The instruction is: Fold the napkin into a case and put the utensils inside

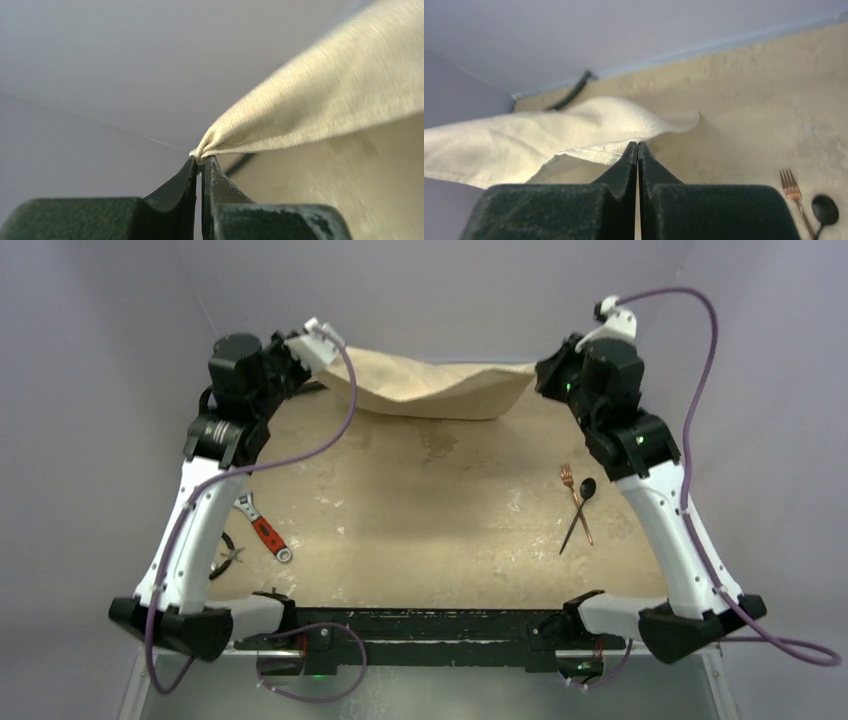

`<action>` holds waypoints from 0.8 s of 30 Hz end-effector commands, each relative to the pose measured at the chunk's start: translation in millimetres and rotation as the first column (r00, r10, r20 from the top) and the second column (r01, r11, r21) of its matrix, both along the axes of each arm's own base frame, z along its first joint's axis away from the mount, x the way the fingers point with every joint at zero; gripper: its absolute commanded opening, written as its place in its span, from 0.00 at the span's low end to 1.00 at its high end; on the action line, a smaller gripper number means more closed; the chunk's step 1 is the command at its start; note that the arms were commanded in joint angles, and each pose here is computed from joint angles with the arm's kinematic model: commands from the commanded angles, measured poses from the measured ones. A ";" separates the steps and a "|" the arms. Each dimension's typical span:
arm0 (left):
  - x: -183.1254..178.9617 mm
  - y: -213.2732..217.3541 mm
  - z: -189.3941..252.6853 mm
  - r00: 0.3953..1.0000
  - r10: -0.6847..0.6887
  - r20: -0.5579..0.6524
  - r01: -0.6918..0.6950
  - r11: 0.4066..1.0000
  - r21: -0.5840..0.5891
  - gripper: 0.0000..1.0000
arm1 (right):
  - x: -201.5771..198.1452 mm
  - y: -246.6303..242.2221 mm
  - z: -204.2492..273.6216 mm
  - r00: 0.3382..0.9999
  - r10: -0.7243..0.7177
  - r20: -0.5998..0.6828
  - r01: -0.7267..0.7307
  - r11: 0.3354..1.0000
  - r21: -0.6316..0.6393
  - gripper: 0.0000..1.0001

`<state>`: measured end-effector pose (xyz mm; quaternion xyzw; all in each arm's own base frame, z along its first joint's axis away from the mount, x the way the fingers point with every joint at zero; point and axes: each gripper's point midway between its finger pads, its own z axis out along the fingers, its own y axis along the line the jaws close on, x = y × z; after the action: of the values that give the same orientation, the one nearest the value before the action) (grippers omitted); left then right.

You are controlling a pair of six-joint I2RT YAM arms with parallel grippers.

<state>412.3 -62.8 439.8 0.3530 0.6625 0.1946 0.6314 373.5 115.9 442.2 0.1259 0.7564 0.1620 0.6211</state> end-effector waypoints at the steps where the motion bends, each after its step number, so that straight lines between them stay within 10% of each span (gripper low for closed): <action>1: -71.0 -1.9 -107.8 0.943 -0.099 -0.318 0.124 0.991 0.058 0.00 | -46.1 22.4 -103.8 0.965 0.136 -0.224 -0.143 0.990 -0.014 0.00; 12: -234.9 13.3 -291.2 0.593 -0.164 -0.788 0.268 0.964 0.001 0.00 | -173.3 17.6 -249.3 0.781 0.216 -0.586 -0.210 0.974 0.080 0.00; 24: -263.7 20.1 -315.6 0.473 -0.154 -0.868 0.326 0.945 0.010 0.00 | -194.4 19.3 -273.5 0.683 0.238 -0.690 -0.245 0.965 0.090 0.00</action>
<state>152.0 -38.2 130.6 0.5325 0.8186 -0.0237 0.2141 185.2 136.4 184.3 0.0716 0.9341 0.1917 0.2926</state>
